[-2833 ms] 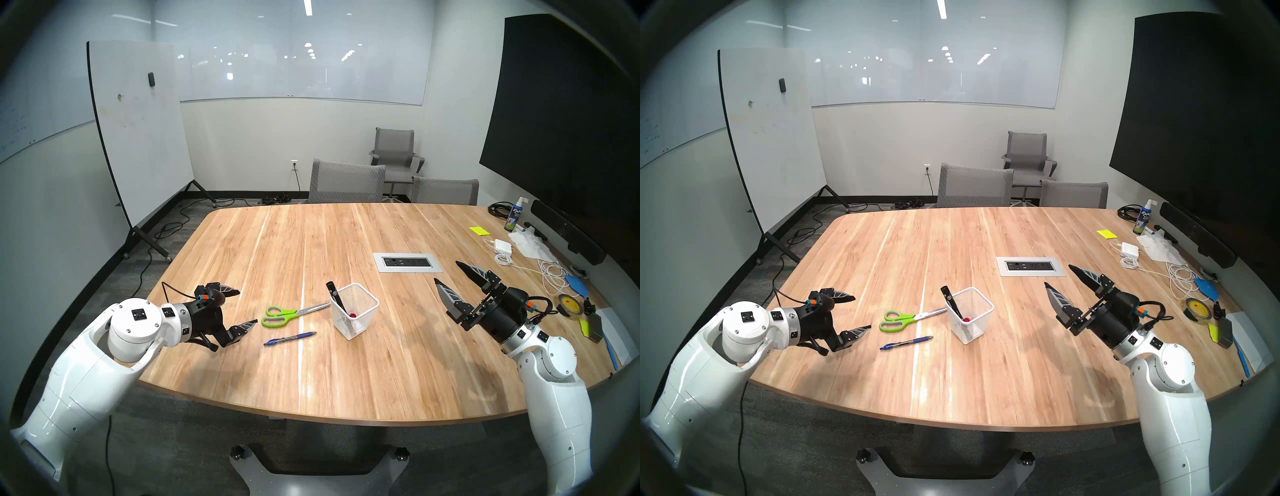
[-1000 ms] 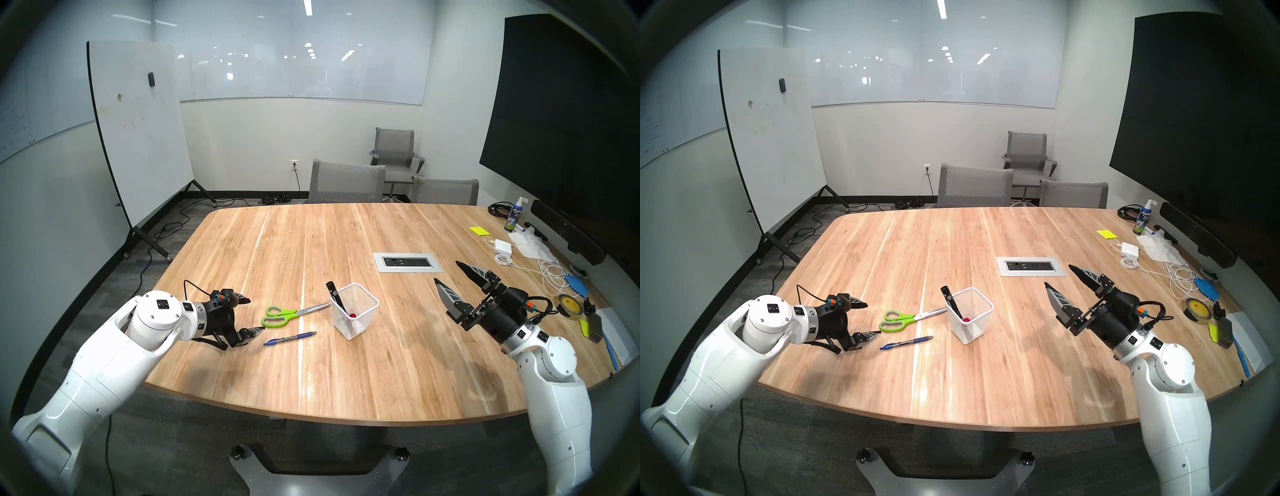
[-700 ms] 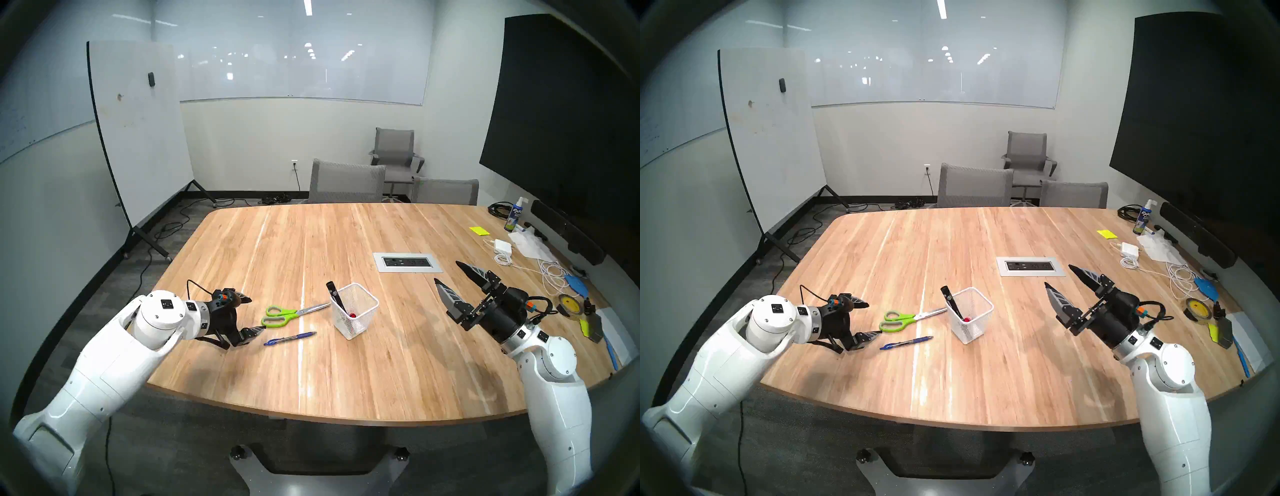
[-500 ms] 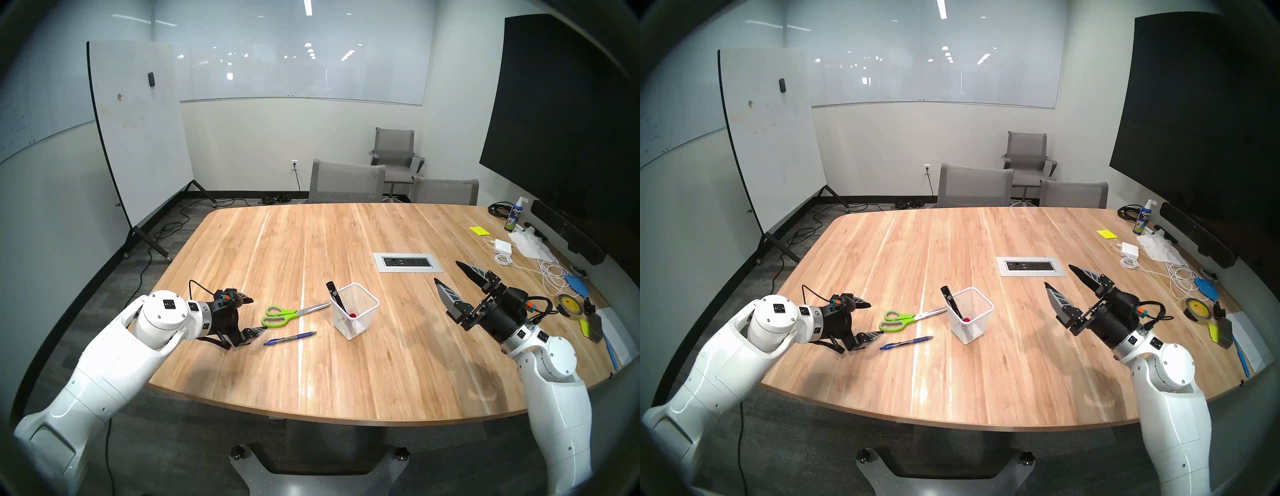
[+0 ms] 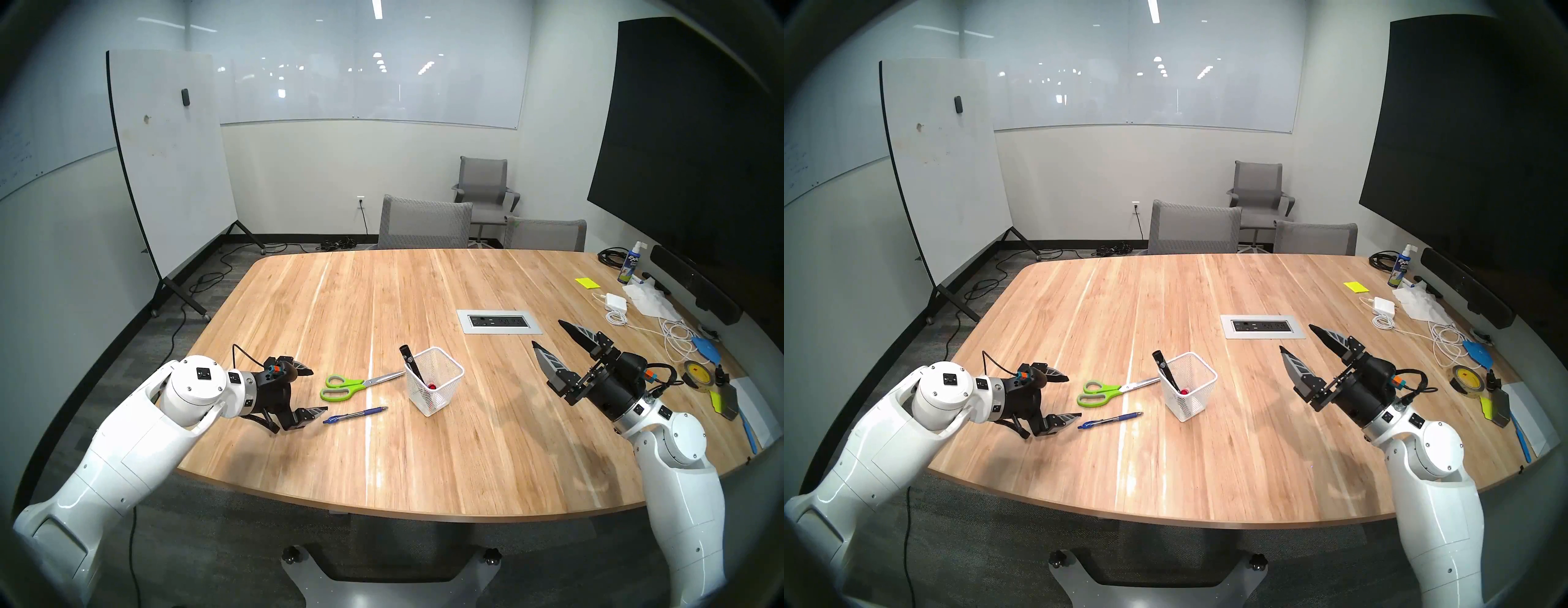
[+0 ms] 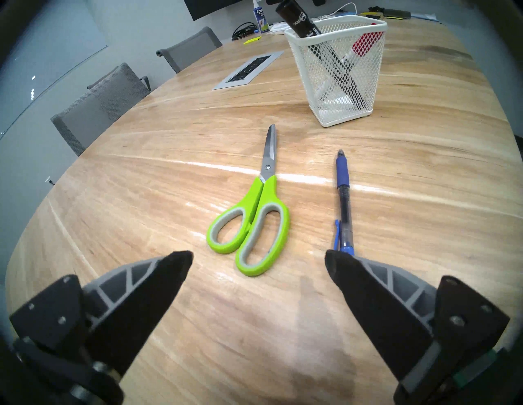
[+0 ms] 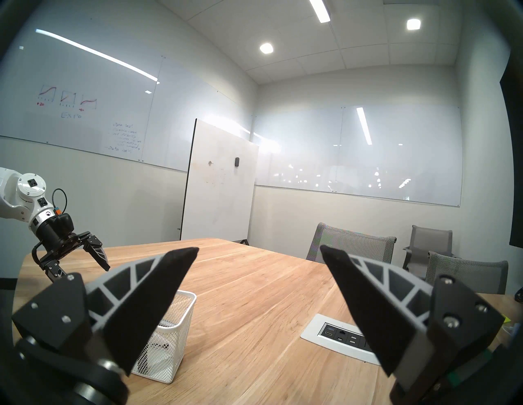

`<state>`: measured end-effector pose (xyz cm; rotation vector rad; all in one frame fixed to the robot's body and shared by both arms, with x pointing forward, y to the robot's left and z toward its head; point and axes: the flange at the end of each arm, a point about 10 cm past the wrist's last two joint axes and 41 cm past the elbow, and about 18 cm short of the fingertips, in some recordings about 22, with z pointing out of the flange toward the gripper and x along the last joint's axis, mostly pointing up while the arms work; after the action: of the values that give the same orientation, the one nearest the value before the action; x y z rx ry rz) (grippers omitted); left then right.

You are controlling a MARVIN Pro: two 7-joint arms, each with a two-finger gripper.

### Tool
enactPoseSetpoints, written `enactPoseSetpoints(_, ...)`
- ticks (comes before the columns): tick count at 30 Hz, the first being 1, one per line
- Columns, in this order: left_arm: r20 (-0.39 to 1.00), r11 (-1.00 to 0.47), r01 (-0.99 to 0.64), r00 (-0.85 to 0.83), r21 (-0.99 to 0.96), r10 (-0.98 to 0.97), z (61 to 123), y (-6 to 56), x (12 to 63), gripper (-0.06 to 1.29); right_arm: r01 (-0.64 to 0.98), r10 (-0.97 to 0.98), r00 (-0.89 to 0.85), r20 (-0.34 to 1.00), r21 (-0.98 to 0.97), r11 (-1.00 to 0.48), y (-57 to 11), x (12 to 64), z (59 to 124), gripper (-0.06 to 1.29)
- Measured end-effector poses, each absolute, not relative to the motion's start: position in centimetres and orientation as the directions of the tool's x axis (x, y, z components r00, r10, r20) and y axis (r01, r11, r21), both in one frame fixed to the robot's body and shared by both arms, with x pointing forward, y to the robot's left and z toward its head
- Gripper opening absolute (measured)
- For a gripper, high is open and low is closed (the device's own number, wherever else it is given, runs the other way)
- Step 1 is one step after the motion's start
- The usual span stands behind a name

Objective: Place the pen, the marker, and the scissors into the pen holder

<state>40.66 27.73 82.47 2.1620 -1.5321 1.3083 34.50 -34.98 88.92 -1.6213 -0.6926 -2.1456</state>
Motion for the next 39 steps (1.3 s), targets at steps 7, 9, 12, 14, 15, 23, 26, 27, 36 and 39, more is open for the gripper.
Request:
enactPoseSetpoints(7, 0.74, -0.421, -0.851, 0.058, -0.314, -0.67, 82.3, 27.7, 40.3, 1.27, 0.557, 0.006, -0.275, 0.961, 0.165, -0.814, -35.0, 34.5, 88.9, 1.23)
enactPoseSetpoints(9, 0.741, -0.414, -0.855, 0.053, -0.313, -0.67, 82.3, 27.6, 40.2, 1.27, 0.557, 0.006, -0.275, 0.961, 0.165, -0.814, -35.0, 34.5, 88.9, 1.23)
enactPoseSetpoints(12, 0.741, -0.405, -0.86, 0.048, -0.31, -0.669, 82.2, 27.4, 40.1, 1.27, 0.557, 0.006, -0.275, 0.961, 0.165, -0.814, -35.0, 34.5, 88.9, 1.23)
enactPoseSetpoints(14, 0.742, -0.401, -0.863, 0.047, -0.307, -0.669, 82.1, 27.3, 40.1, 1.27, 0.557, 0.006, -0.275, 0.961, 0.165, -0.814, -35.0, 34.5, 88.9, 1.23)
enactPoseSetpoints(15, 0.742, -0.398, -0.865, 0.047, -0.305, -0.669, 82.1, 27.2, 40.0, 1.27, 0.557, 0.006, -0.275, 0.961, 0.165, -0.814, -35.0, 34.5, 88.9, 1.23)
enactPoseSetpoints(23, 0.749, -0.381, -0.879, 0.043, -0.285, -0.661, 81.8, 26.3, 40.0, 1.27, 0.557, 0.006, -0.275, 0.961, 0.165, -0.814, -35.0, 34.5, 88.9, 1.23)
enactPoseSetpoints(26, 0.752, -0.376, -0.884, 0.042, -0.279, -0.657, 81.8, 26.1, 40.0, 1.27, 0.557, 0.006, -0.275, 0.961, 0.165, -0.814, -35.0, 34.5, 88.9, 1.23)
enactPoseSetpoints(27, 0.754, -0.375, -0.885, 0.042, -0.277, -0.656, 81.8, 26.0, 40.0, 1.27, 0.557, 0.006, -0.275, 0.961, 0.165, -0.814, -35.0, 34.5, 88.9, 1.23)
enactPoseSetpoints(36, 0.756, -0.37, -0.892, 0.051, -0.26, -0.653, 81.7, 25.7, 40.0, 1.27, 0.557, 0.006, -0.275, 0.961, 0.165, -0.814, -35.0, 34.5, 88.9, 1.23)
enactPoseSetpoints(39, 0.755, -0.361, -0.898, 0.051, -0.251, -0.653, 81.6, 25.3, 39.7, 1.27, 0.557, 0.006, -0.275, 0.961, 0.165, -0.814, -35.0, 34.5, 88.9, 1.23)
